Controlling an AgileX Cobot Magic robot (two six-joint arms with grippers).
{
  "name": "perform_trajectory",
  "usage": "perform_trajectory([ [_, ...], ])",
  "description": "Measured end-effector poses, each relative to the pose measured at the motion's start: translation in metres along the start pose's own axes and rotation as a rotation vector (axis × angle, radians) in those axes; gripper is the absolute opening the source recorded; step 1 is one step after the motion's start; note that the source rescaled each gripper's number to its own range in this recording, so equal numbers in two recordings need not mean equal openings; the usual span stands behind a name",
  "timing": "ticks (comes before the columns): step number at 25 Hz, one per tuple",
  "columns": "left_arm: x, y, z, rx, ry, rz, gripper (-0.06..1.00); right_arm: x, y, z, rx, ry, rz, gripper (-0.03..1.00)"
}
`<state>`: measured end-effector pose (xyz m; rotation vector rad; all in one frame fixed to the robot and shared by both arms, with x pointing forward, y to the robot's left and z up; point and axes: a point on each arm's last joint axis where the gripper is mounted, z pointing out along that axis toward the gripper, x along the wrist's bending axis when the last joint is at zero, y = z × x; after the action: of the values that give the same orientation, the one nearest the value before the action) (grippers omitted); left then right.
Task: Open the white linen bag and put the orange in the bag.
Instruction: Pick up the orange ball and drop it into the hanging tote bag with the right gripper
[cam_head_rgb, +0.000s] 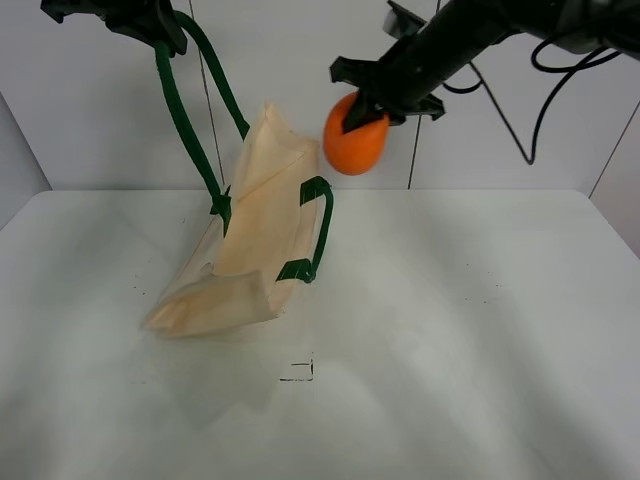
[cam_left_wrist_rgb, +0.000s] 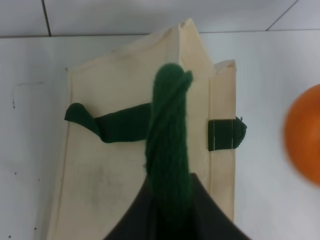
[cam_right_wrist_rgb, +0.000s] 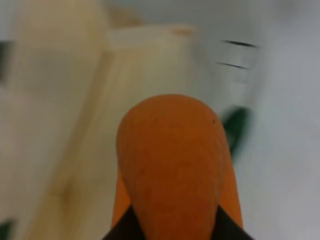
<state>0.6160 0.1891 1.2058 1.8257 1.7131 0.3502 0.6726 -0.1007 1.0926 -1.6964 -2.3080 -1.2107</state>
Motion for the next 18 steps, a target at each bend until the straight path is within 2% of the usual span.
perform_trajectory([
  [2, 0.0, 0.0, 0.0, 0.0, 0.0, 0.0, 0.0, 0.022, -0.006, 0.021, 0.002, 0.049, -0.014, 0.0],
  [5, 0.0, 0.0, 0.0, 0.0, 0.0, 0.0, 0.0, 0.041, -0.02, 0.059, 0.018, 0.077, -0.031, 0.0],
  [10, 0.0, 0.0, 0.0, 0.0, 0.0, 0.0, 0.0, 0.038, -0.047, 0.124, 0.073, 0.071, -0.011, 0.0],
  [11, 0.0, 0.0, 0.0, 0.0, 0.0, 0.0, 0.0, 0.035, -0.051, 0.133, 0.079, 0.074, 0.007, 0.03],
  [12, 0.0, 0.0, 0.0, 0.0, 0.0, 0.0, 0.0, 0.033, -0.053, 0.139, 0.081, 0.079, 0.024, 0.13],
  [15, 0.0, 0.0, 0.0, 0.0, 0.0, 0.0, 0.0, 0.028, -0.057, 0.149, 0.091, 0.081, 0.026, 0.69],
  [16, 0.0, 0.0, 0.0, 0.0, 0.0, 0.0, 0.0, 0.028, -0.057, 0.149, 0.092, 0.078, 0.019, 0.82],
  [18, 0.0, 0.0, 0.0, 0.0, 0.0, 0.0, 0.0, 0.028, -0.058, 0.146, 0.119, 0.071, 0.002, 0.93],
])
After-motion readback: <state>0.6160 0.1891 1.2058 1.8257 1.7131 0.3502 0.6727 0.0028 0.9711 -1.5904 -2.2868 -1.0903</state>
